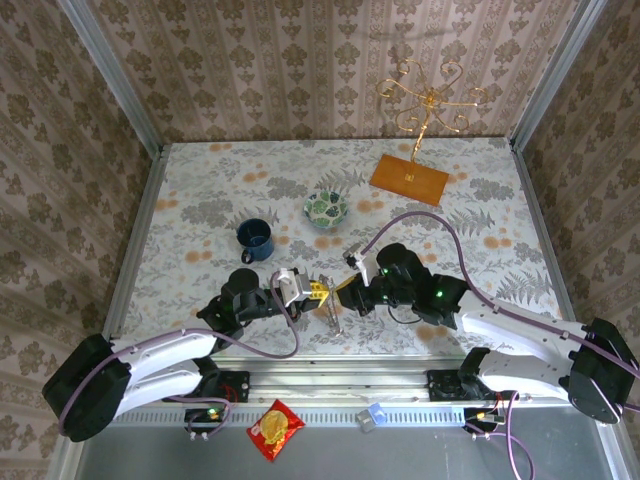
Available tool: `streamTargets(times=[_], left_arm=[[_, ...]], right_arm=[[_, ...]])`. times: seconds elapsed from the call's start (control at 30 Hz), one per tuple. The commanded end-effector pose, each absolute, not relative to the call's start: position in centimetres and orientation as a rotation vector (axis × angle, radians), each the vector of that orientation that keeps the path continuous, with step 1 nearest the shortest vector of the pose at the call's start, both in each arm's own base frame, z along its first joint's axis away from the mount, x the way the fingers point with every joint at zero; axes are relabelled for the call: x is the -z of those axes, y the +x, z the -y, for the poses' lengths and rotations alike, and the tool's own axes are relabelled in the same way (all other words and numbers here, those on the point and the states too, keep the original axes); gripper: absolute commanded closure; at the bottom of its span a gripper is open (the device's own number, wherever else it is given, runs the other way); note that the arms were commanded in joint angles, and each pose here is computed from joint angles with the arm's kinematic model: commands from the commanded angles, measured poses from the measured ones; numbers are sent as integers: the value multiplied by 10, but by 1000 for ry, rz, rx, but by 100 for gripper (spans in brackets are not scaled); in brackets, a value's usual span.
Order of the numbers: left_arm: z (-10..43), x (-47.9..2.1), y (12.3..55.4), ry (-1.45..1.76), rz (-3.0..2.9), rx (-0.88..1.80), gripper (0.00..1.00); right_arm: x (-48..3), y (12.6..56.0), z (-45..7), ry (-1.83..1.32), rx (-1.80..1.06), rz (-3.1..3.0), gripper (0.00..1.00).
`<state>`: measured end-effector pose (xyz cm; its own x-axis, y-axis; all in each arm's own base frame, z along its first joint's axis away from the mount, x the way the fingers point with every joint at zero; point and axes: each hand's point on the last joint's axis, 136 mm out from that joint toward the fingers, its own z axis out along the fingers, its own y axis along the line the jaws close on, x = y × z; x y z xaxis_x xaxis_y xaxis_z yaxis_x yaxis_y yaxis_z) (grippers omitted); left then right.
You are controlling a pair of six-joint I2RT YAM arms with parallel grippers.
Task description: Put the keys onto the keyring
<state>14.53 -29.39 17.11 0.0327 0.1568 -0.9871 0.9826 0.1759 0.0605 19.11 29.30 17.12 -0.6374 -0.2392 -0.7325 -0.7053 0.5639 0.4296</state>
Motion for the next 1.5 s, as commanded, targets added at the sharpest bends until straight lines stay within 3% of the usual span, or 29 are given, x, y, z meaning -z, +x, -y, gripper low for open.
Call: streamTargets(times=[0.0, 0.27, 0.57, 0.97, 1.3, 1.47], left_arm=[[296, -184, 144, 1180, -1315, 977, 100], [295, -186, 147, 1156, -1306, 962, 100], [296, -185, 151, 1115, -1294, 952, 100], [299, -182, 152, 1109, -1293, 960, 100], [301, -189, 148, 1103, -1260, 999, 100], [301, -189, 149, 1099, -1262, 1001, 100]], right_arm=[[-177, 191, -297, -761, -994, -2158, 88], [-166, 193, -291, -751, -955, -2183, 99], [-154, 192, -301, -750, -1010, -2208, 100], [-180, 210, -273, -726, -896, -2061, 65], [-196, 192, -281, -1069, -841, -1734, 61], [-190, 192, -284, -1081, -857, -1771, 68]])
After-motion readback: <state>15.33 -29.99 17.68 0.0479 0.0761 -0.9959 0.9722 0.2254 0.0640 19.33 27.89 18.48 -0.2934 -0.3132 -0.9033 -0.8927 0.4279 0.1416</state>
